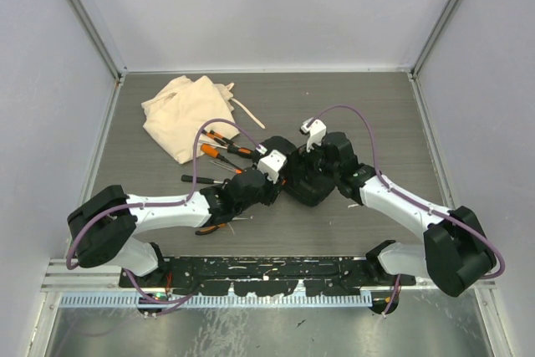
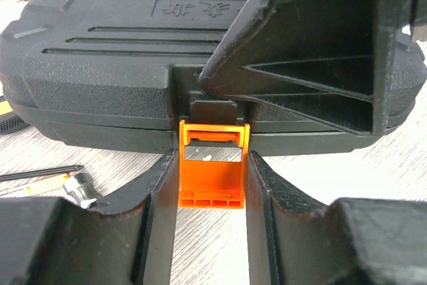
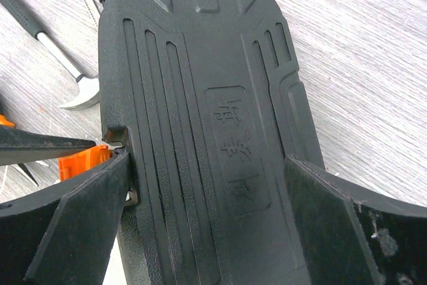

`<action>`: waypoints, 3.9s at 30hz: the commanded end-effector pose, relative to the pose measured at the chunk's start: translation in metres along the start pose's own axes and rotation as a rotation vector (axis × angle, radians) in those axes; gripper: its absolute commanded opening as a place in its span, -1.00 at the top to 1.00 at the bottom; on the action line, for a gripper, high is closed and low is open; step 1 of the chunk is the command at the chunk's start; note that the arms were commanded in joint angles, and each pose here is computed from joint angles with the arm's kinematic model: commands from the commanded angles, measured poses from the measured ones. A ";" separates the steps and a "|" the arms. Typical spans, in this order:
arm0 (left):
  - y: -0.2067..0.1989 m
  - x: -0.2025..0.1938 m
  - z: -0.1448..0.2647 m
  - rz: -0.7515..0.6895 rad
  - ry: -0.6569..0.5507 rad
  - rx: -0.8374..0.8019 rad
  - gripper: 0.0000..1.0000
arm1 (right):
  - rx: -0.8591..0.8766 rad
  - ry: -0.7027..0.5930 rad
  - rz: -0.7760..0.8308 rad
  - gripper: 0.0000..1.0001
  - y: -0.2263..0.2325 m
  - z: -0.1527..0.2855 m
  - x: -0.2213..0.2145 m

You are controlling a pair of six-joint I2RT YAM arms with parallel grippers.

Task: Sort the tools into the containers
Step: Open the storage box at the center of the board.

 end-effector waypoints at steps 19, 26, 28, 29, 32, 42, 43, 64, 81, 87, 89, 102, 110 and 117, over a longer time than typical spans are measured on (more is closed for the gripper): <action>-0.002 0.012 0.008 0.045 -0.069 -0.007 0.87 | -0.569 0.020 -0.252 -1.00 -0.112 0.037 0.028; -0.002 -0.004 0.001 0.022 0.012 -0.009 0.87 | -0.824 -0.110 -0.399 -1.00 -0.151 0.073 0.046; -0.002 -0.009 -0.003 0.012 0.036 -0.009 0.86 | -0.846 -0.194 -0.401 -1.00 -0.150 0.088 0.058; -0.003 -0.011 -0.005 0.007 0.048 -0.010 0.84 | -0.838 -0.222 -0.398 -1.00 -0.147 0.093 0.062; -0.002 -0.017 -0.014 -0.008 0.102 -0.017 0.82 | -0.849 -0.234 -0.402 -0.99 -0.142 0.104 0.059; 0.023 -0.005 -0.049 0.025 0.183 -0.018 0.45 | -0.722 -0.211 -0.482 -1.00 -0.113 0.109 0.034; 0.028 -0.004 -0.054 0.034 0.199 -0.014 0.40 | -0.705 -0.210 -0.496 -1.00 -0.111 0.107 0.031; 0.030 0.050 -0.009 0.204 0.154 -0.079 -0.62 | -0.260 0.083 -0.287 -0.62 -0.103 0.006 0.053; 0.045 0.067 0.073 0.203 0.072 0.010 -0.65 | -0.141 0.435 -0.022 -0.17 -0.101 -0.089 0.032; 0.048 0.065 0.079 0.208 0.065 0.029 -0.65 | -0.212 0.479 -0.053 -0.07 -0.107 -0.098 0.021; 0.049 0.065 0.079 0.208 0.065 0.033 -0.66 | -0.239 0.498 -0.067 -0.05 -0.108 -0.098 0.014; 0.049 0.065 0.079 0.217 0.063 0.042 -0.66 | -0.321 0.563 -0.132 0.13 -0.107 -0.089 -0.018; 0.053 0.066 0.079 0.231 0.054 0.089 -0.68 | -0.406 0.446 -0.353 0.42 -0.103 -0.079 -0.022; 0.070 0.073 0.081 0.276 0.041 0.234 -0.79 | -0.548 0.380 -0.503 0.48 -0.107 -0.064 -0.011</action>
Point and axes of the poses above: each gripper's point midway between its finger pads, its own z axis back along the fingers, its own y axis along the line the jaws close on, x = y × z, the point moved 6 cm from there along z, back along the fingers, and after that the axes turned 11 degrees about z, right-handed, at the moved point
